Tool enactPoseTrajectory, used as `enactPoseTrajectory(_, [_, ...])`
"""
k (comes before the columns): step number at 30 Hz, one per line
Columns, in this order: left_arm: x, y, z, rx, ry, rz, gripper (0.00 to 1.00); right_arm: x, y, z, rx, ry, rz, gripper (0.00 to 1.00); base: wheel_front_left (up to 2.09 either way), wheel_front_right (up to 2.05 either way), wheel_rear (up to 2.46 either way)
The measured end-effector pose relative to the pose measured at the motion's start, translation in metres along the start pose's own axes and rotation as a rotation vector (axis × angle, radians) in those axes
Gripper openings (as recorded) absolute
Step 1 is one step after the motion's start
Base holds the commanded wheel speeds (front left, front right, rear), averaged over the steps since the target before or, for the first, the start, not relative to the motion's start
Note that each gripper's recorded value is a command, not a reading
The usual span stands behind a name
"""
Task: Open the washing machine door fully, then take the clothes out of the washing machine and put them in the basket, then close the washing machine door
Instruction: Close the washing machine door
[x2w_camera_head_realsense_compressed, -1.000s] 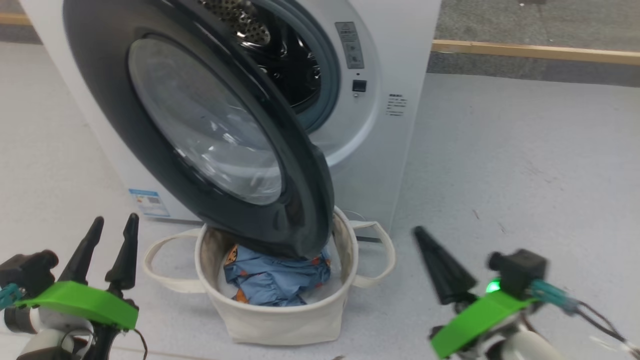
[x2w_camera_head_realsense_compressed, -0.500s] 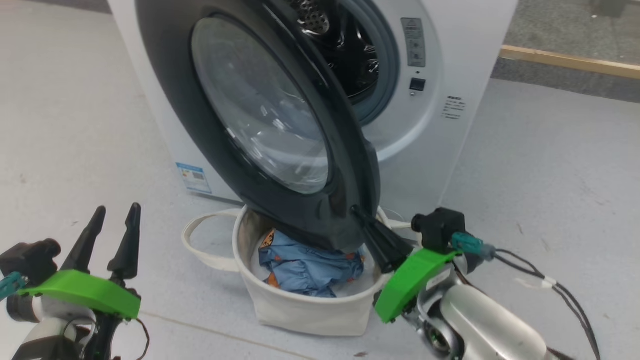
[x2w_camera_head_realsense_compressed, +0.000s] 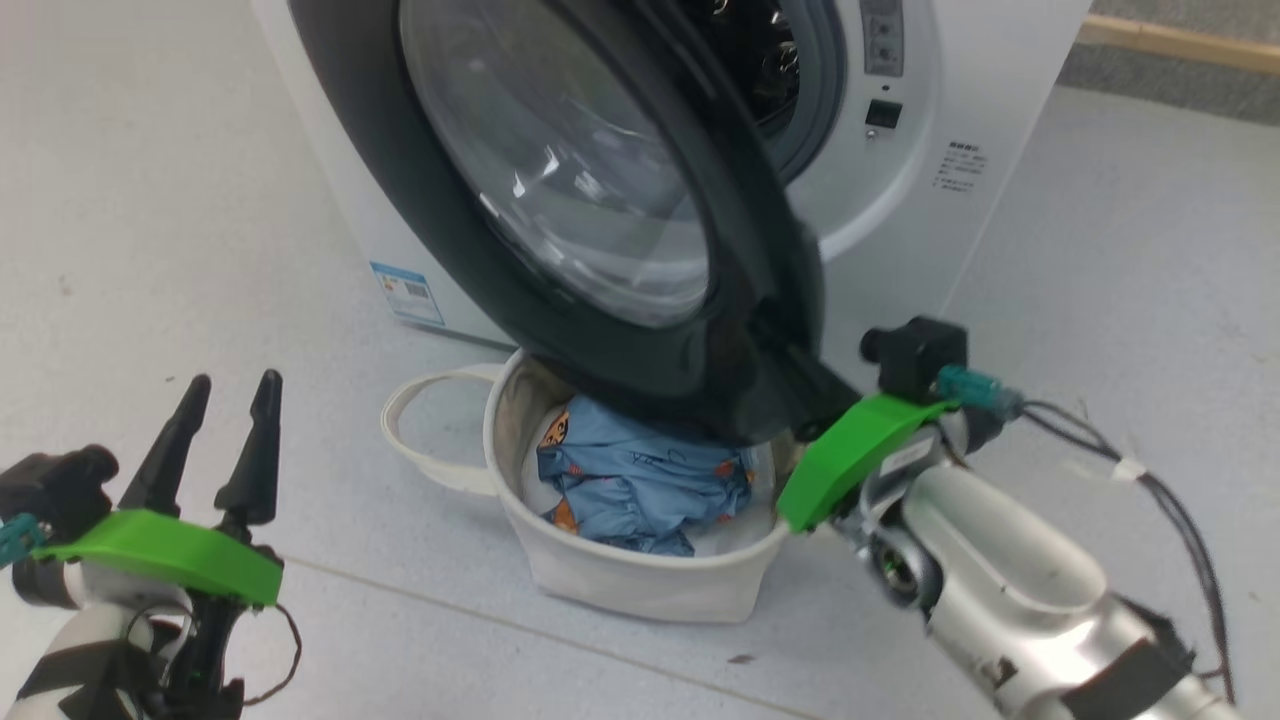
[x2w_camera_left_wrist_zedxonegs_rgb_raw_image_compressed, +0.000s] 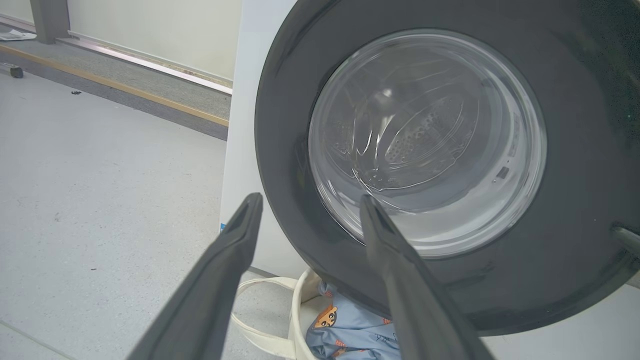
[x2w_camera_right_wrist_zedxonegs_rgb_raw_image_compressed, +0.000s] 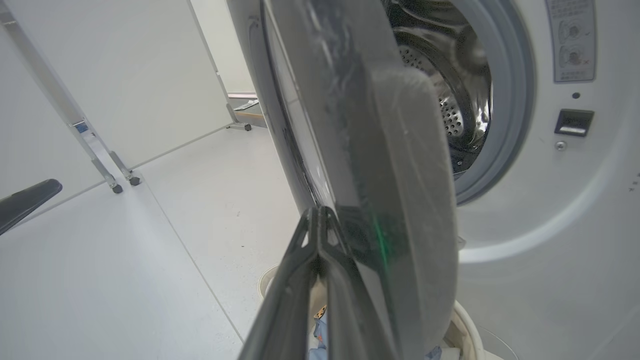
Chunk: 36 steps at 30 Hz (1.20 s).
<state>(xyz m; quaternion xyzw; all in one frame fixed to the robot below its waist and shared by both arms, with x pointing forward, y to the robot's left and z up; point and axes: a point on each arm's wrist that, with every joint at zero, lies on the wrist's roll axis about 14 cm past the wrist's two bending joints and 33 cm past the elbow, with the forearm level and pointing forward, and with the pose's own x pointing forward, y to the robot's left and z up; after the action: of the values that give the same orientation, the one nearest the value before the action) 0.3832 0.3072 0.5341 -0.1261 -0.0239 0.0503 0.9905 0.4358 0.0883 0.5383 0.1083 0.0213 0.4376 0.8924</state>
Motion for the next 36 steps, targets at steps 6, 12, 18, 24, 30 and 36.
enactPoseTrajectory(6, [0.013, -0.001, -0.003, 0.011, 0.01, -0.005, 1.0, 0.011, -0.052, 0.011, -0.015, -0.024, -0.084, 0.0, 0.0, 0.0, 0.0])
enactPoseTrajectory(12, [0.024, 0.002, -0.011, 0.013, 0.031, 0.004, 1.0, 0.023, -0.093, 0.022, -0.021, -0.047, -0.137, 0.0, 0.0, 0.0, 0.0])
enactPoseTrajectory(18, [0.045, 0.007, -0.022, 0.029, 0.048, 0.014, 1.0, 0.049, -0.137, 0.03, -0.039, -0.079, -0.166, 0.0, 0.0, 0.0, 0.0])
enactPoseTrajectory(24, [0.055, 0.011, -0.032, 0.039, 0.061, 0.027, 1.0, 0.06, -0.177, 0.036, -0.032, -0.101, -0.224, 0.0, 0.0, 0.0, 0.0])
enactPoseTrajectory(30, [0.056, 0.012, -0.033, 0.032, 0.055, 0.03, 1.0, 0.059, -0.182, 0.039, -0.032, -0.101, -0.242, 0.0, 0.0, 0.0, 0.0])
enactPoseTrajectory(36, [0.054, 0.005, -0.024, 0.015, 0.034, 0.014, 1.0, 0.04, -0.175, 0.041, -0.036, -0.085, -0.262, 1.0, 0.0, 0.0, 0.0])
